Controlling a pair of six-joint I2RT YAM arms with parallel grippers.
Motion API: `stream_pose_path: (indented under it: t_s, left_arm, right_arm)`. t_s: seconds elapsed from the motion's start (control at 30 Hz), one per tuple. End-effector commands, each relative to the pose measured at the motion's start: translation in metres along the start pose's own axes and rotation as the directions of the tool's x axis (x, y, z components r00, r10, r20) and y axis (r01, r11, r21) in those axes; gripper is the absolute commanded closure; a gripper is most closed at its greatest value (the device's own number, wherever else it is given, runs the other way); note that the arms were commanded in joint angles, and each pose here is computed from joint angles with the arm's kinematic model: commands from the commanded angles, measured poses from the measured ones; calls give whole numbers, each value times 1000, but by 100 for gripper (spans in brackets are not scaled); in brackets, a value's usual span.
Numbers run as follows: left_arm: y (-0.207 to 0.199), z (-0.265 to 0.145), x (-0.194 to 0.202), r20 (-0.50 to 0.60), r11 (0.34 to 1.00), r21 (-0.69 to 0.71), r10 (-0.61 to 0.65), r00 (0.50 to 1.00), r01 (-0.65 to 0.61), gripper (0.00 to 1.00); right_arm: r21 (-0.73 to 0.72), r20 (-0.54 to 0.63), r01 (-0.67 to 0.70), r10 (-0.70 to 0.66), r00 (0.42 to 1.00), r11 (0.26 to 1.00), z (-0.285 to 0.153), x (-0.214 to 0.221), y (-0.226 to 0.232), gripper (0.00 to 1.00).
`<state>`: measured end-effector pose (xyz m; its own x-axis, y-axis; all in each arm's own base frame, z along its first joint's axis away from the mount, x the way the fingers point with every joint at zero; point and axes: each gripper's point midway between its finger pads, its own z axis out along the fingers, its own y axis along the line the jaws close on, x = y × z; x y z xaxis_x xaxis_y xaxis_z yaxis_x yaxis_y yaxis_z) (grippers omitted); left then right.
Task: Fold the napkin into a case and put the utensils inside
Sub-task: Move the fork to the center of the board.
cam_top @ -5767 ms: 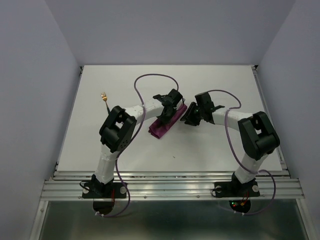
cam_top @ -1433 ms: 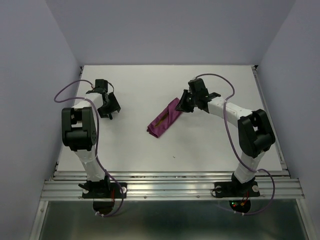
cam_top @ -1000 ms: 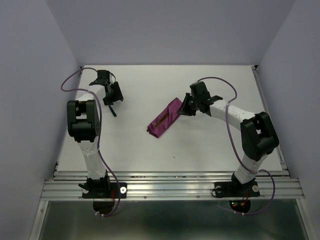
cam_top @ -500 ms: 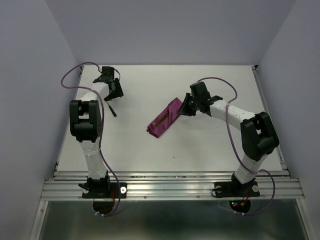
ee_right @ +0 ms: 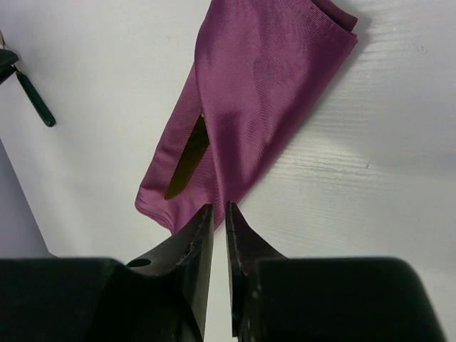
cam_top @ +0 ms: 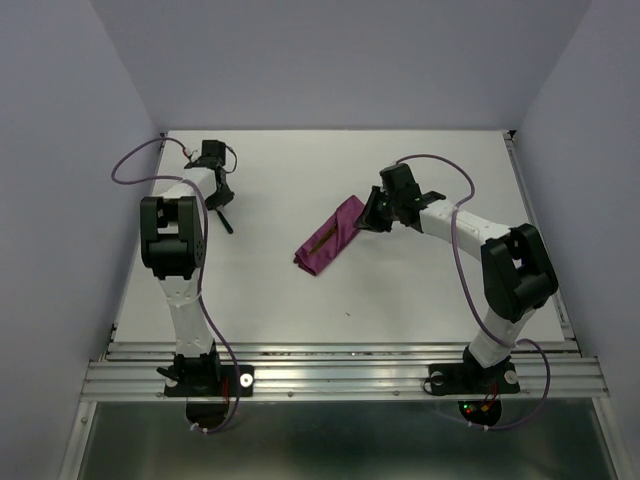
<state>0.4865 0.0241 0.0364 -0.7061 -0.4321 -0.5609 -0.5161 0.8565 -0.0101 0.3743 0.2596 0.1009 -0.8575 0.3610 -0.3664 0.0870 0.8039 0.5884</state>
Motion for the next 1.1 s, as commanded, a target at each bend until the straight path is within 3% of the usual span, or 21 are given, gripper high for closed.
stream_pose_path:
  t_s: [0.0,0.3,0.73,0.87,1.07]
  left_arm:
    - [10,5,13,-29,998,-40,-56,998,55,62]
    - [16,8,52,-87,994,-16,-111,990,110,73]
    - [-4,-35,102,-136,970,105,-203,970,218,75]
    - [-17,-55,117,-131,965,127,-212,968,229,72]
    - [-37,-81,135,-154,951,193,-214,965,242,57]
  right_arm:
    - [-33,15,16,-16,1000,999,-2,-4,12,82]
    - [-41,25,22,-21,999,999,-7,-6,15,82]
    - [-54,29,25,-24,999,998,-14,-5,17,82]
    - [-51,33,25,-23,999,998,-18,-3,15,81]
    - [-53,35,29,-27,999,998,-22,-1,13,81]
